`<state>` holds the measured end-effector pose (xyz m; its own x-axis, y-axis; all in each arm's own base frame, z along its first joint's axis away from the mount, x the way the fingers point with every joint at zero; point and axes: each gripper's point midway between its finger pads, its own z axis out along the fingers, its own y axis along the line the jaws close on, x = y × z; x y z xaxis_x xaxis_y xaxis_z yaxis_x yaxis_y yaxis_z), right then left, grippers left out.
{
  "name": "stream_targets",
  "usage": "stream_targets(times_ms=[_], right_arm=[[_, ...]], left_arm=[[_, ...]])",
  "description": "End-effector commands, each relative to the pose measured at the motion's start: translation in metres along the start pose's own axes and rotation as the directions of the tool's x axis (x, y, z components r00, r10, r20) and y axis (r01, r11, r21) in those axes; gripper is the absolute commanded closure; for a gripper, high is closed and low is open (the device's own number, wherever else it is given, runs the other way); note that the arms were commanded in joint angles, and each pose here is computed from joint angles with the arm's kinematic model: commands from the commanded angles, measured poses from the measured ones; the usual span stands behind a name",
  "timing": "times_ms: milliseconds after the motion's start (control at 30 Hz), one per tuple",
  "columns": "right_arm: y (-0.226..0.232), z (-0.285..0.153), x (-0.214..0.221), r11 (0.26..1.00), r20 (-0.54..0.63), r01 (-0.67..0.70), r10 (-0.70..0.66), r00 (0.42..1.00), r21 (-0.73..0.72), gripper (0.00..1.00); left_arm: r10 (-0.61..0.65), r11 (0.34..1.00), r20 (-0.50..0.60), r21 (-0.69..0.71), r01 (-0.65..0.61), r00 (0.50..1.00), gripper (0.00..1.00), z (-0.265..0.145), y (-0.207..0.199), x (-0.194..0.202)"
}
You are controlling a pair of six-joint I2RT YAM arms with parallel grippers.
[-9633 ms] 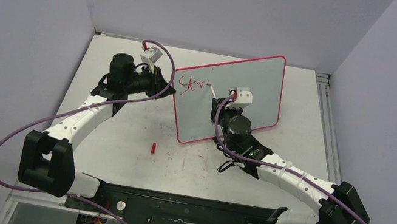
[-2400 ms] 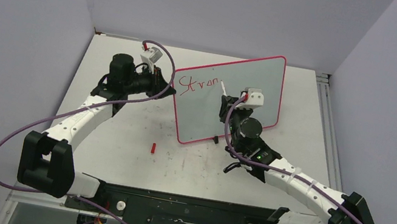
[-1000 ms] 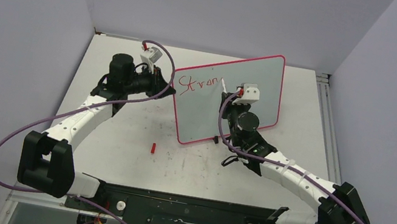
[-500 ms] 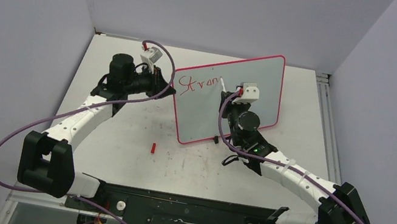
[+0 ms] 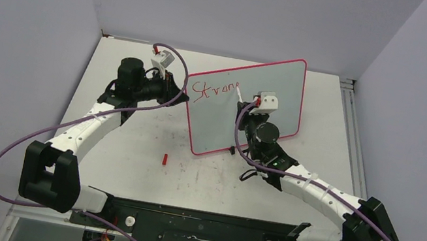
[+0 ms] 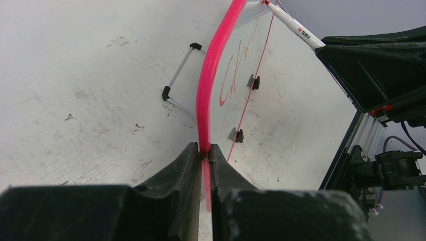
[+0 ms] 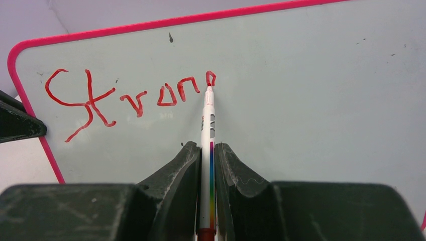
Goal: Write a sentence on the whiteboard
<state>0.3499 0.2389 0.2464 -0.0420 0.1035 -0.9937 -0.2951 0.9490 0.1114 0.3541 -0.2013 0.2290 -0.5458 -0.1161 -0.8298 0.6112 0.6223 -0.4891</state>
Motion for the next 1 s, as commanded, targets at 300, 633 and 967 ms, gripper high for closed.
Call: stream_targets(times_ms=[300,633,967], right_arm=[[-0.004,-0.006,-0.006,0.999,0.021,-0.023,0.022,1.000,0.023,0.95],[-0.003,0.001,-0.019,0.999,0.054,-0.025,0.023,0.998,0.034,0.95],[0.001,0.007,-0.029,1.000,0.076,-0.014,0.012,0.997,0.026,0.95]], left_arm=[[0.052,0.998,0.050,0.044,-0.055,0.997,1.00,-0.008,-0.017,-0.019],[0.055,0.997,0.051,0.045,-0.057,0.997,1.00,-0.008,-0.018,-0.019],[0.055,0.997,0.051,0.045,-0.057,0.997,1.00,-0.008,-0.018,-0.019]])
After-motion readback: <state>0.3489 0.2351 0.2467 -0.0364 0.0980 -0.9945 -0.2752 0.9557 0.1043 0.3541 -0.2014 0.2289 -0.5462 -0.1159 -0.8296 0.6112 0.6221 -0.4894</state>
